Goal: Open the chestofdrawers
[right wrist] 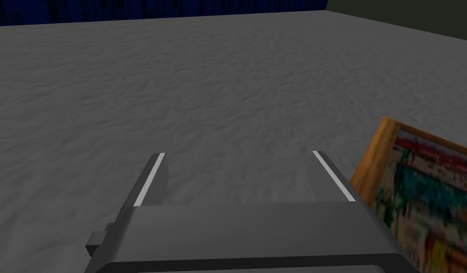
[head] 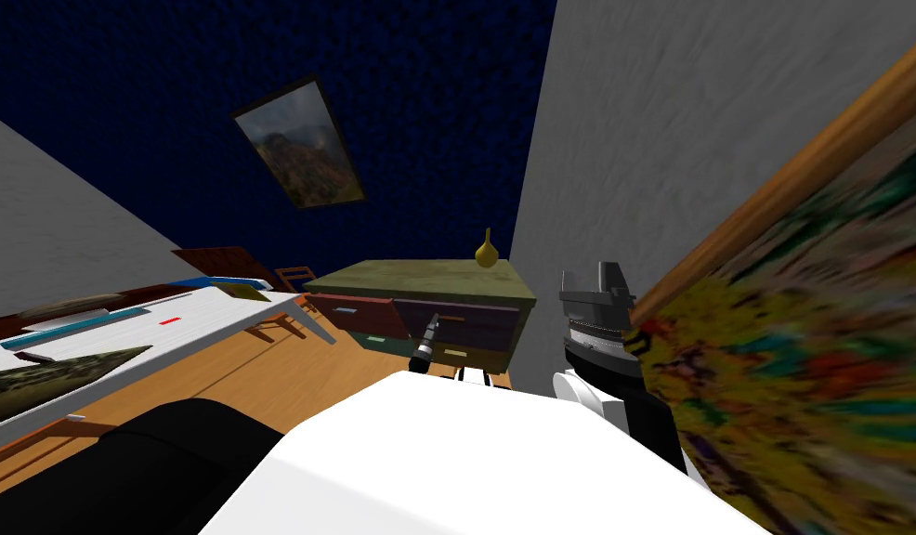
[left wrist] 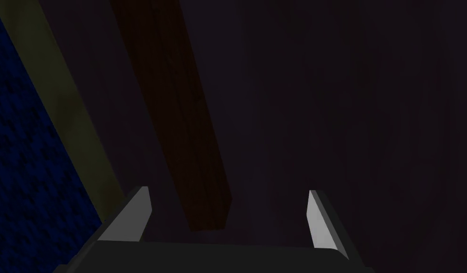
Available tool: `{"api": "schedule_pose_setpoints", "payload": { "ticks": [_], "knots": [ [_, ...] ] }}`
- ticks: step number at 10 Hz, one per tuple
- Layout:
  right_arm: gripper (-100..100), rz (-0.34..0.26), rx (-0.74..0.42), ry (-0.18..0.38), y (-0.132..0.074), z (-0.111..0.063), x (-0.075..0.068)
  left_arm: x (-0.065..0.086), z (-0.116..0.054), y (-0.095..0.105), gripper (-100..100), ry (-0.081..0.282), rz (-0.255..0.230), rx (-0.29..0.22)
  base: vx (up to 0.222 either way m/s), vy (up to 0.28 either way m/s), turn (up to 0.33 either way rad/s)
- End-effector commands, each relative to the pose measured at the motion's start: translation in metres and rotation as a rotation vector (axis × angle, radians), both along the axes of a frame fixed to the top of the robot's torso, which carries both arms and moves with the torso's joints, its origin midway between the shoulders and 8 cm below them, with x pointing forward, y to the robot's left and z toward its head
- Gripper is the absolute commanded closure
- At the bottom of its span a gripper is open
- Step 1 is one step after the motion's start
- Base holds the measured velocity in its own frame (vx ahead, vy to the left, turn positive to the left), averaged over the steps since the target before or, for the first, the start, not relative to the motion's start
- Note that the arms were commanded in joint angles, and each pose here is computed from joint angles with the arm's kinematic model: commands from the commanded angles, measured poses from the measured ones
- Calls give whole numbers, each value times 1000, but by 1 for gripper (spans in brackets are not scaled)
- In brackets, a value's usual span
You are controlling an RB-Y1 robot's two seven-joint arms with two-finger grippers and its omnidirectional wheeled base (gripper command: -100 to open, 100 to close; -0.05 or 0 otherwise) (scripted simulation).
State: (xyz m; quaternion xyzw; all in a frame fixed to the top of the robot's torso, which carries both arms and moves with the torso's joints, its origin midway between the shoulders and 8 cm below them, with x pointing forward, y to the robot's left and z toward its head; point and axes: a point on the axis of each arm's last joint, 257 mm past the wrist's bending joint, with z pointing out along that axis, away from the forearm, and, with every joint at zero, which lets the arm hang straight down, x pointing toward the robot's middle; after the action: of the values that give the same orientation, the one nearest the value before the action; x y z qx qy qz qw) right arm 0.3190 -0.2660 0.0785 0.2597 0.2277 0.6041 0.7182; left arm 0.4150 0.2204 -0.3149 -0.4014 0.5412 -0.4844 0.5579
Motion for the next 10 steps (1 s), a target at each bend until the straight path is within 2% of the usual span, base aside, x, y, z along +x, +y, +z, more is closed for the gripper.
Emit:
{"api": "schedule_pose_setpoints", "payload": {
  "ticks": [1, 2, 5, 6, 7, 10],
  "knots": [
    [0, 0, 0, 0, 0, 0, 0, -2, -2, -1, 100, -1, -2, -1, -28, 3, 4],
    [0, 0, 0, 0, 0, 0, 0, -2, 5, -3, 100, -13, -7, -2, -126, 10, 15],
    [0, 1, 0, 0, 0, 0, 0, -6, 2, -2, 100, 7, -10, 0, -201, 3, 13],
    [0, 1, 0, 0, 0, 0, 0, -3, 8, -5, 100, -17, -14, -3, -98, -4, 2],
    [0, 1, 0, 0, 0, 0, 0, -8, 3, -4, 100, 1, -15, -2, -127, 6, 20],
    [0, 1, 0, 0, 0, 0, 0, -13, 0, -4, 100, 16, -17, 0, -176, 9, 17]
  ]
}}
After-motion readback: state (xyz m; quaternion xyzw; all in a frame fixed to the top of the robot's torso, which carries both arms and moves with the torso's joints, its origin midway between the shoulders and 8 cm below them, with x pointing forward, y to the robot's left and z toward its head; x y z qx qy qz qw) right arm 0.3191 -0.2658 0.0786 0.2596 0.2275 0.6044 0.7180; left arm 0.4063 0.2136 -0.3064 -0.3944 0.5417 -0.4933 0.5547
